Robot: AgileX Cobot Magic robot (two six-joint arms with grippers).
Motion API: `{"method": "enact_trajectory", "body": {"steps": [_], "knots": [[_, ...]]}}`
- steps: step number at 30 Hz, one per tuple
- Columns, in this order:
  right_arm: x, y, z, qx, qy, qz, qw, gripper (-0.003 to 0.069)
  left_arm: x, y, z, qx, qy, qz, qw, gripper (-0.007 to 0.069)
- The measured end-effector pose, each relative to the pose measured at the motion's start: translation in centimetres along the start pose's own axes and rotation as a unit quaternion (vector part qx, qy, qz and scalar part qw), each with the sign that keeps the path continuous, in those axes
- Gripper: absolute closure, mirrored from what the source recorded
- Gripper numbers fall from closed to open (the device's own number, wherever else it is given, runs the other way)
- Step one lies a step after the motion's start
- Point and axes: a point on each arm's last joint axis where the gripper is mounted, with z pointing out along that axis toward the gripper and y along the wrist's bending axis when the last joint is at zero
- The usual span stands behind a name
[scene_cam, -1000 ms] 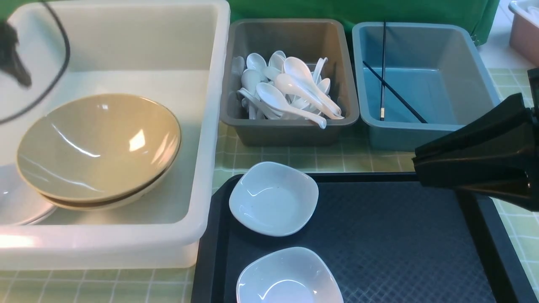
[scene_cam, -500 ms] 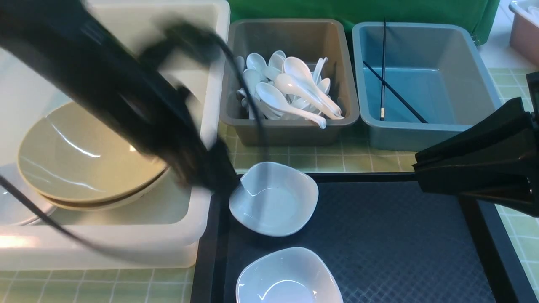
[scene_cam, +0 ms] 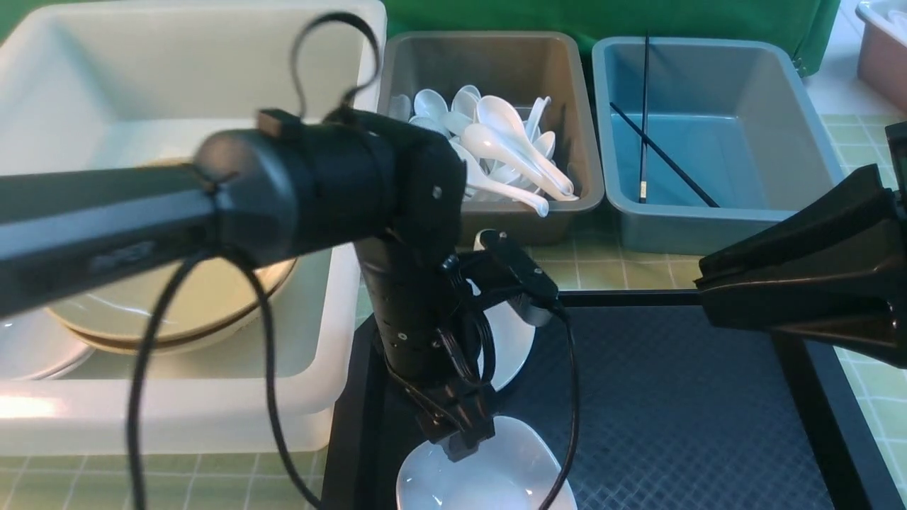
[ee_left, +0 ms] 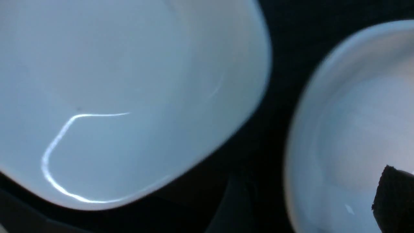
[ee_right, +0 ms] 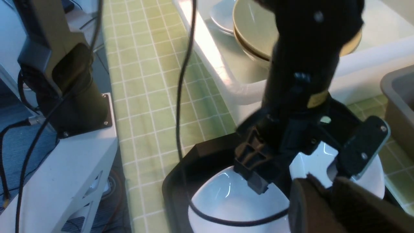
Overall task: On green table put chopsticks spoon bowls plates into blue grey white boxes.
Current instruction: 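Grasp the small white bowl on the black tray by its rim with the left gripper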
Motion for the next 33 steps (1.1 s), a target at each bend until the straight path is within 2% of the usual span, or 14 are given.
{"method": "enact_trajectory", "body": {"steps": [3,9,14,16,20,23,27,31,33], "knots": [[0.0,0.0,0.0,0.0,0.0,0.0,1.0,0.0549,-0.2,0.2,0.9,0.001,0.009,-0.006,1.0,0.0169],[0.0,0.0,0.0,0.0,0.0,0.0,1.0,0.0543,-0.5,0.0,2.4,0.035,0.02,-0.02,0.999,0.0224],[0.0,0.0,0.0,0.0,0.0,0.0,1.0,0.0538,-0.6,0.1,4.3,0.054,0.045,-0.025,0.997,0.0309],[0.0,0.0,0.0,0.0,0.0,0.0,1.0,0.0536,-0.8,0.2,4.5,0.056,0.047,-0.024,0.997,0.0363],[0.0,0.0,0.0,0.0,0.0,0.0,1.0,0.053,-0.8,0.2,4.5,0.062,0.052,-0.024,0.996,0.0528],[0.0,0.0,0.0,0.0,0.0,0.0,1.0,0.0528,-0.8,0.0,4.2,0.073,0.049,-0.025,0.996,0.0543],[0.0,0.0,0.0,0.0,0.0,0.0,1.0,0.0524,-0.6,-0.3,2.5,0.072,0.034,-0.018,0.997,0.0587],[0.0,0.0,0.0,0.0,0.0,-0.002,1.0,0.052,-0.2,-0.1,-2.0,0.055,-0.019,-0.022,0.998,0.0609],[0.0,0.0,0.0,0.0,0.0,-0.006,1.0,0.0517,0.7,0.8,-6.0,0.047,-0.081,-0.047,0.995,0.061]]}}
